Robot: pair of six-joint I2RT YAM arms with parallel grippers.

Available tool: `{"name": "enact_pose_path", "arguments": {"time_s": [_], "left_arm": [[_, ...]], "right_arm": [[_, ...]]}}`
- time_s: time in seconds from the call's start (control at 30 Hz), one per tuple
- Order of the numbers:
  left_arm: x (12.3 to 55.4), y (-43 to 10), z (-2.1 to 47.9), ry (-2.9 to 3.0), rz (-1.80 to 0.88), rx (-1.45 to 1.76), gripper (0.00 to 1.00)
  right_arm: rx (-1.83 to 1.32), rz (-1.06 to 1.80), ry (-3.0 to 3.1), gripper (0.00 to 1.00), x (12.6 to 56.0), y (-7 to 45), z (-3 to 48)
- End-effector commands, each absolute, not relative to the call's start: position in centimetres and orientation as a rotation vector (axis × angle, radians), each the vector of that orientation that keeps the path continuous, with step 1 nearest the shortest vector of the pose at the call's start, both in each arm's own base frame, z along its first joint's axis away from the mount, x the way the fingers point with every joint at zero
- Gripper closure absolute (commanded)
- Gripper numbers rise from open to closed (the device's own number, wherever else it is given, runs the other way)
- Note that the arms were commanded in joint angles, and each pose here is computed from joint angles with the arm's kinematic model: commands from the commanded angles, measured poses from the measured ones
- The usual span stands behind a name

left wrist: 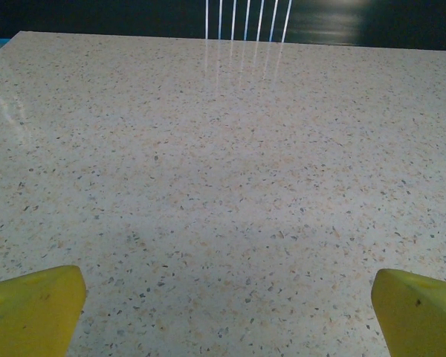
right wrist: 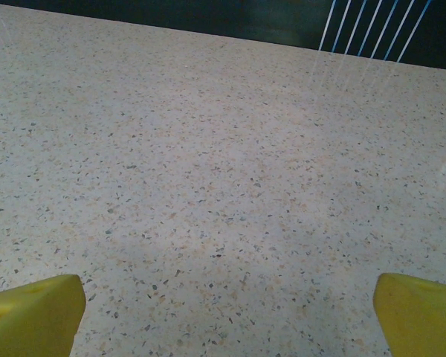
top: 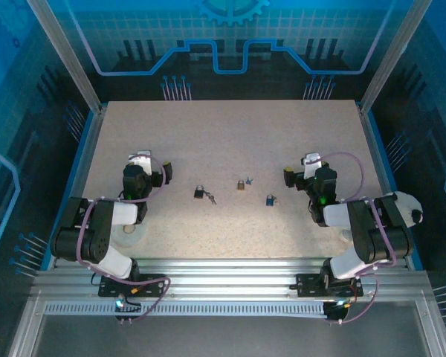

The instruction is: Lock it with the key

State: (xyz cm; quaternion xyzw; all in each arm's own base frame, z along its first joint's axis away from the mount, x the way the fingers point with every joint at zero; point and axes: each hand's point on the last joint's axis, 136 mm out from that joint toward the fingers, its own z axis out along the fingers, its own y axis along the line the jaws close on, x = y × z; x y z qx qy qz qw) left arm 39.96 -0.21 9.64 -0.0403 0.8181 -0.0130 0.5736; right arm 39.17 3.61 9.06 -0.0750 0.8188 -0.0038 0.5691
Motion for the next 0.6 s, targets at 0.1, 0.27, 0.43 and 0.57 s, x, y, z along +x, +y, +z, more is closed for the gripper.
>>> {"name": "enact_pose_path", "arguments": {"time_s": [0.1, 0.27, 0.43, 0.57], "left_arm": [[39.8, 0.21, 9.54, 1.905, -0.029, -0.108, 0.01], [39.8, 0.21, 9.55, 1.904, -0.029, -0.108, 0.01], [39.8, 0.21, 9.41, 1.912, -0.041, -0.109, 0.01], [39.82, 0.17, 9.59, 1.905, -0.043, -0.105, 0.01]], "right_arm": [[-0.158, -0.004, 1.904, 0.0, 39.85, 3.16, 9.81], [-0.158, -0.001, 1.905, 0.0, 39.84, 3.19, 9.79], [-0.159, -0.001, 1.905, 0.0, 39.84, 3.2, 9.78], [-0.159, 0.0, 1.906, 0.0, 39.84, 3.2, 9.74]]}}
